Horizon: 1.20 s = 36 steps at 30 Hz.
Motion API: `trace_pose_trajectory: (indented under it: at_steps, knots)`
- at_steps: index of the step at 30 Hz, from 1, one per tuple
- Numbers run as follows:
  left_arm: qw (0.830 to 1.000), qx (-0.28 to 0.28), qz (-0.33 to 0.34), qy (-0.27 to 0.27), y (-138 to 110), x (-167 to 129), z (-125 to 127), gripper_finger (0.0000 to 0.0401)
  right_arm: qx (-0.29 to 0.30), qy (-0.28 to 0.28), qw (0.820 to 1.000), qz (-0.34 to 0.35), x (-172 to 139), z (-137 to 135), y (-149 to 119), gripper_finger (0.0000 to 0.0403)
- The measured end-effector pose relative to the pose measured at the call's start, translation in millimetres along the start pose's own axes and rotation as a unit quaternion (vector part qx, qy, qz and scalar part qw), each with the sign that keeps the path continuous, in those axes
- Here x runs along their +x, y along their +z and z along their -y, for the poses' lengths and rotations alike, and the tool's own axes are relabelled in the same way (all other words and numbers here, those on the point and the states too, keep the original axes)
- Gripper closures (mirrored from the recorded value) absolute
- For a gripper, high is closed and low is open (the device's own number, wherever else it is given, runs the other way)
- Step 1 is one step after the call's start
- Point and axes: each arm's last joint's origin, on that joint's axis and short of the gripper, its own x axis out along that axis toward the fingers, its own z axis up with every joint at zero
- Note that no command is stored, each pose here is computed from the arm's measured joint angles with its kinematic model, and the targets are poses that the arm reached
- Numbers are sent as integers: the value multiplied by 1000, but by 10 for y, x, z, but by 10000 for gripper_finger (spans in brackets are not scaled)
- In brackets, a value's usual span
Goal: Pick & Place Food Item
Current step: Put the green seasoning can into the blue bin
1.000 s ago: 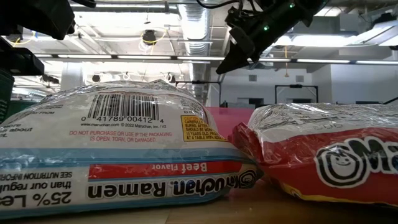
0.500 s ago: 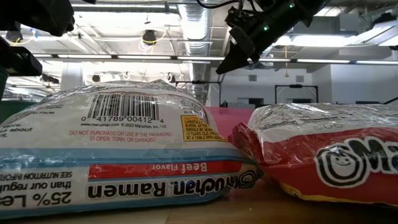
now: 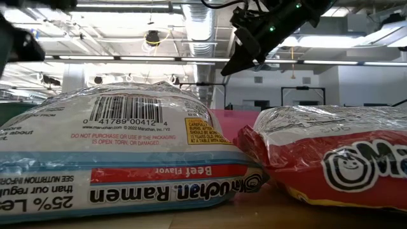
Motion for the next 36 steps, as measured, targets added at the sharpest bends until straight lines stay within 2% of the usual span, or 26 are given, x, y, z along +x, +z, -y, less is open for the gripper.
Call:
trace_pose_trajectory:
  at_steps: [8, 12, 17, 24, 29, 32, 36]
  knots:
    - [993, 7, 116, -8, 33, -457, -31, 278, 0, 0, 1000, 0, 0, 0, 0, 403]
    - [982, 35, 183, 2, 53, -677, -75, 283, 0, 0, 1000, 0, 0, 0, 0, 403]
    - [968, 43, 244, 31, 142, -866, -199, 274, 13, 0, 1000, 0, 0, 0, 0, 403]
    - [956, 72, 267, 97, 408, -939, -493, 284, 15, -3, 1000, -1, 8, 23, -2, 403]
    - [944, 90, 278, 152, 624, -981, -751, 271, 16, -6, 1000, -3, 15, 46, -5, 403]
    - [935, 99, 290, 179, 749, -1030, -910, 278, 13, -10, 1000, -4, 26, 83, -8, 403]
    - [928, 100, 301, 195, 893, -1100, -1125, 284, 17, -8, 1000, -5, 46, 141, -13, 401]
